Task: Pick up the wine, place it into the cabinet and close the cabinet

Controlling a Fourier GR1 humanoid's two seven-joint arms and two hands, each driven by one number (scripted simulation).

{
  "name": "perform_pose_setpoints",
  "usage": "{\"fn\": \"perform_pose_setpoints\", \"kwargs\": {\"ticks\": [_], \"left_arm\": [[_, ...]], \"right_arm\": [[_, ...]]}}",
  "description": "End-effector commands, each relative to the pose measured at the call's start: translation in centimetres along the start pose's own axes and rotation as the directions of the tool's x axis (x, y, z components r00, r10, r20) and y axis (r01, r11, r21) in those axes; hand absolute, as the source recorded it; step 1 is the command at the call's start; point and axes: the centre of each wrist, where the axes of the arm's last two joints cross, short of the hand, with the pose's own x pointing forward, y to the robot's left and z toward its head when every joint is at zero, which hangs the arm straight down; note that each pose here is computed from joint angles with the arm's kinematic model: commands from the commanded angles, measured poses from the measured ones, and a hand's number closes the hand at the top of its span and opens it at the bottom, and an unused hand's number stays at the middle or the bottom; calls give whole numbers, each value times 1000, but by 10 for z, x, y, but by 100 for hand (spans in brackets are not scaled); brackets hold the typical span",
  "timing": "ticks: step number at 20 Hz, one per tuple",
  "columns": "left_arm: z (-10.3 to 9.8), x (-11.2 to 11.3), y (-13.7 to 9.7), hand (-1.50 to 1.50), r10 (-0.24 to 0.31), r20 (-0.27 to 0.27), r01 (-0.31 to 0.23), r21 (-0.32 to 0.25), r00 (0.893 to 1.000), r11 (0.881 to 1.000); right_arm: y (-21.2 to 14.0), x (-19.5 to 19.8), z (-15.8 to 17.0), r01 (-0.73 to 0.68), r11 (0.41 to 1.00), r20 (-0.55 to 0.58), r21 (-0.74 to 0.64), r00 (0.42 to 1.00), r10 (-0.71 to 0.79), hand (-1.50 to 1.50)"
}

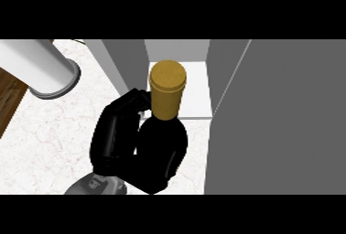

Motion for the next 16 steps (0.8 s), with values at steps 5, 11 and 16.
{"fn": "perform_pose_setpoints", "kwargs": {"ticks": [5, 11, 16], "left_arm": [[-23, -9, -44, 150, -58, -1, 58, 52, 998, 997], [-49, 1, -37, 150, -76, 8, 75, 54, 997, 996], [-49, -20, -46, 150, -98, 3, 97, 87, 995, 991]], "right_arm": [[7, 12, 22, 67, 996, 46, 51, 997, -69, -150], [-1, 28, 20, 48, 997, 56, 57, 997, -51, -150], [-3, 25, 27, 34, 999, 64, 39, 997, -36, -150]]}}
